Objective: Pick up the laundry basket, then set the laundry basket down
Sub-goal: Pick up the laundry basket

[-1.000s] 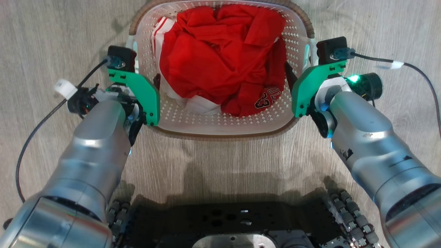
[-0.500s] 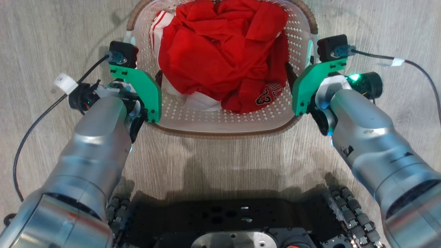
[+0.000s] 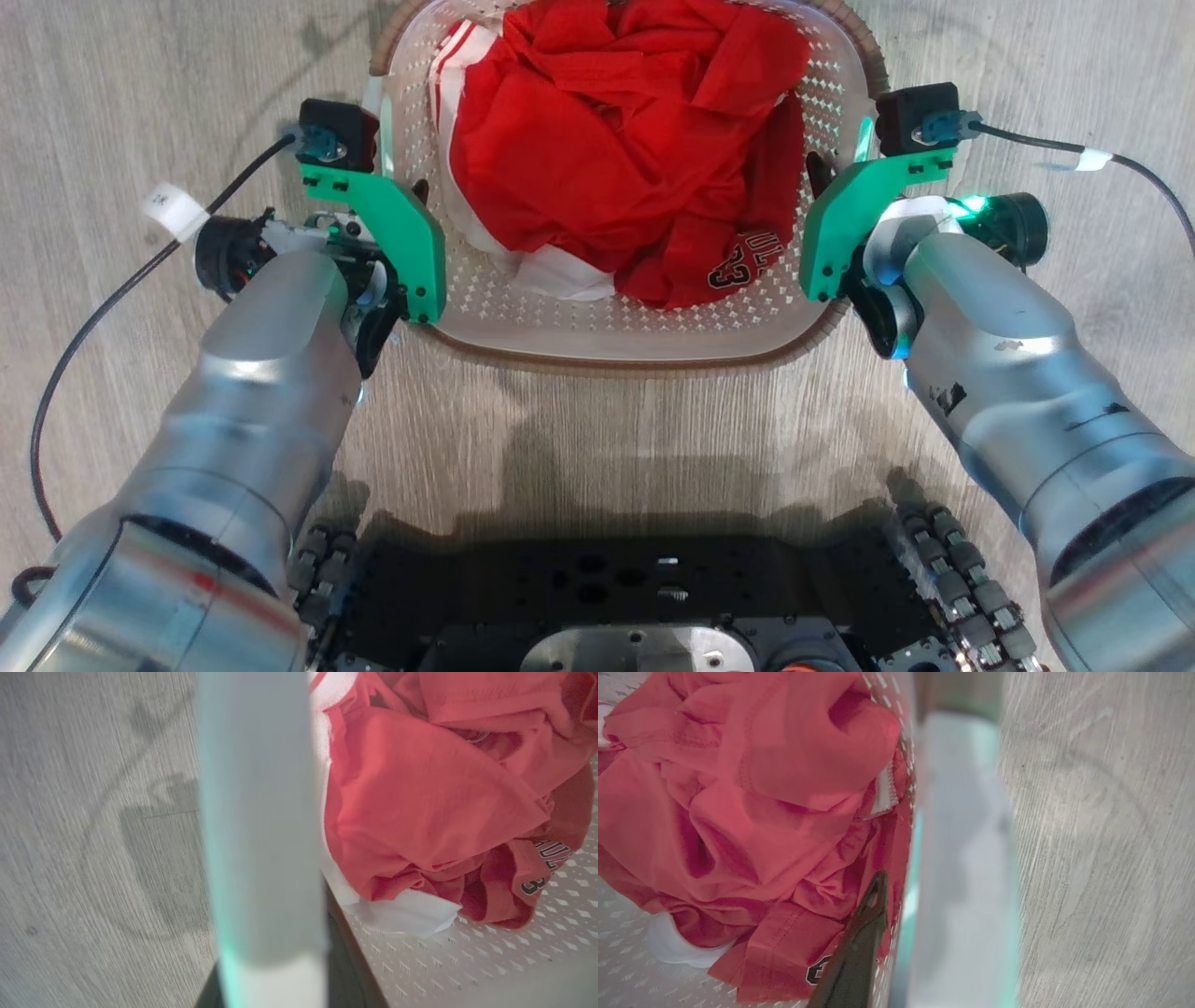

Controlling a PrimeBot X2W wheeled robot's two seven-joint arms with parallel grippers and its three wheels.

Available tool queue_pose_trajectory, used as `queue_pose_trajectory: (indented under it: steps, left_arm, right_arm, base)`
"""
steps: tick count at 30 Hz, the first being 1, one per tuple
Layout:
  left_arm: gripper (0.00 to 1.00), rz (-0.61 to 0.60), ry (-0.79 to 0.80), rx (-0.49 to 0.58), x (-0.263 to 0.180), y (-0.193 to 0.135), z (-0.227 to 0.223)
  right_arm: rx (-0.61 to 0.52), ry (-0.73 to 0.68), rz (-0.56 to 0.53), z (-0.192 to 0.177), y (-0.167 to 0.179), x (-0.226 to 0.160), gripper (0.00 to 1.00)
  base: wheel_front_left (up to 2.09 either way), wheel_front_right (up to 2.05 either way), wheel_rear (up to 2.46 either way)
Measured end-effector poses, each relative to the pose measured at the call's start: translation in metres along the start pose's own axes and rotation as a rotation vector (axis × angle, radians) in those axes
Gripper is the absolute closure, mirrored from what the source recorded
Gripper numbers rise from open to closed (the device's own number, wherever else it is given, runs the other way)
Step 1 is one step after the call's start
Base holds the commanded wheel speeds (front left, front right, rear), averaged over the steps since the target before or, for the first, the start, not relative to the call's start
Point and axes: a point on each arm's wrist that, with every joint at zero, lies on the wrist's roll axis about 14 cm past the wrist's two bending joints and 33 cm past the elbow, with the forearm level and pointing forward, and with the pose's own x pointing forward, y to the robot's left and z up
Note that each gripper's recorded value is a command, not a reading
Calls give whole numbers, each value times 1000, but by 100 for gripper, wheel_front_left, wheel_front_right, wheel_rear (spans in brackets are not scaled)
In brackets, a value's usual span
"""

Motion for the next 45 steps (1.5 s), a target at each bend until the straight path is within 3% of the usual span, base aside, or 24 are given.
queue_pose_trajectory:
  steps: [17, 24, 45]
  left_arm:
    - [100, -21, 47, 13, -24, -14, -5]
    - [100, -28, 113, 52, -52, -26, -21]
    - [100, 4, 149, 164, -158, -54, -36]
  right_arm:
    - [-48, 26, -3, 13, 8, -23, 100]
    - [-70, 109, -3, 2, 20, -54, 100]
    - [-148, 184, 10, -8, 76, -156, 100]
  base:
    - [0, 0, 0]
    - [0, 0, 0]
    - [0, 0, 0]
